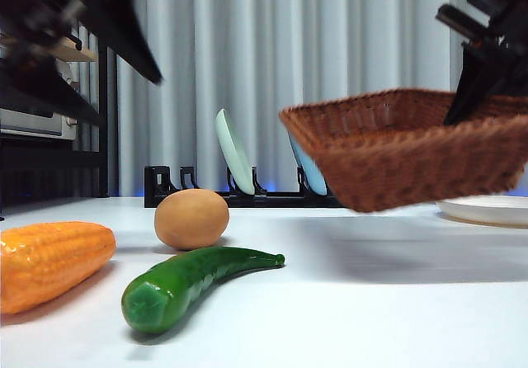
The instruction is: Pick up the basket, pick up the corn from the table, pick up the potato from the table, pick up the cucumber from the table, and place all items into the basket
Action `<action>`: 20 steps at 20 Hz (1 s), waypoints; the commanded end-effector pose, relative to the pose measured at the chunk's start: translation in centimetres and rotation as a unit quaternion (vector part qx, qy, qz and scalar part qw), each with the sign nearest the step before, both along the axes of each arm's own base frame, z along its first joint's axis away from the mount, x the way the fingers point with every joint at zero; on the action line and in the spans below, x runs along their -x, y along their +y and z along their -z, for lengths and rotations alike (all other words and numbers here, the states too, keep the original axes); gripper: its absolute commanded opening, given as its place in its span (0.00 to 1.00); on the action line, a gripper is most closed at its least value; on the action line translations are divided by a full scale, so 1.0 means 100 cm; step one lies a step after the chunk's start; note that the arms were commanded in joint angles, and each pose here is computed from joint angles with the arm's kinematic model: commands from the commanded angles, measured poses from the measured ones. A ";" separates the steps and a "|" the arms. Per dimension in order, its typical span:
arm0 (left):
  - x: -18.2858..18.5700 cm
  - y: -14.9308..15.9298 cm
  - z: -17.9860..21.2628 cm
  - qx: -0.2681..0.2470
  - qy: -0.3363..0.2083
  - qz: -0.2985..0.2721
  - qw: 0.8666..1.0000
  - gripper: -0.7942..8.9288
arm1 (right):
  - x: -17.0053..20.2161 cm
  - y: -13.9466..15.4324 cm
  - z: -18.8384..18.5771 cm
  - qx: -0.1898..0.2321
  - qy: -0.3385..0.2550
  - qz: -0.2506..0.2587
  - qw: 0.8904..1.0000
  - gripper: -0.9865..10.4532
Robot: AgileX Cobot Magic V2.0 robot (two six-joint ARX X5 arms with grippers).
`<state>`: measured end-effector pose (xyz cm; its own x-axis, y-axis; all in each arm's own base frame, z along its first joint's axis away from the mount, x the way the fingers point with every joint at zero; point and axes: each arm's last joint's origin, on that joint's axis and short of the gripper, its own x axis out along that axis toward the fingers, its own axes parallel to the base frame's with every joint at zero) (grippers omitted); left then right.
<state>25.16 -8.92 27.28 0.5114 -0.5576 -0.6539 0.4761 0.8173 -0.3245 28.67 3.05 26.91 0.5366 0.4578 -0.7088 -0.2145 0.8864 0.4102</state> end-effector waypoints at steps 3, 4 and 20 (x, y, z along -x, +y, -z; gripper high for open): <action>-0.034 -0.037 0.014 -0.105 -0.001 0.049 0.993 0.61 | 0.000 -0.002 -0.014 -0.008 -0.016 0.003 1.000 0.07; -0.040 -0.044 0.019 -0.130 0.005 0.056 0.990 0.61 | 0.000 -0.003 -0.015 -0.012 -0.017 0.001 1.000 0.07; -0.070 -0.083 0.082 -0.178 0.037 0.116 0.976 0.07 | -0.001 -0.017 -0.016 -0.026 -0.018 0.014 0.999 0.07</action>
<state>32.23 -17.07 19.29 0.3510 -0.3870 -0.8527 0.6337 0.7686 -0.0880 28.75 1.32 27.83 0.5570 0.4672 -0.6866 -0.1891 0.8764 0.4429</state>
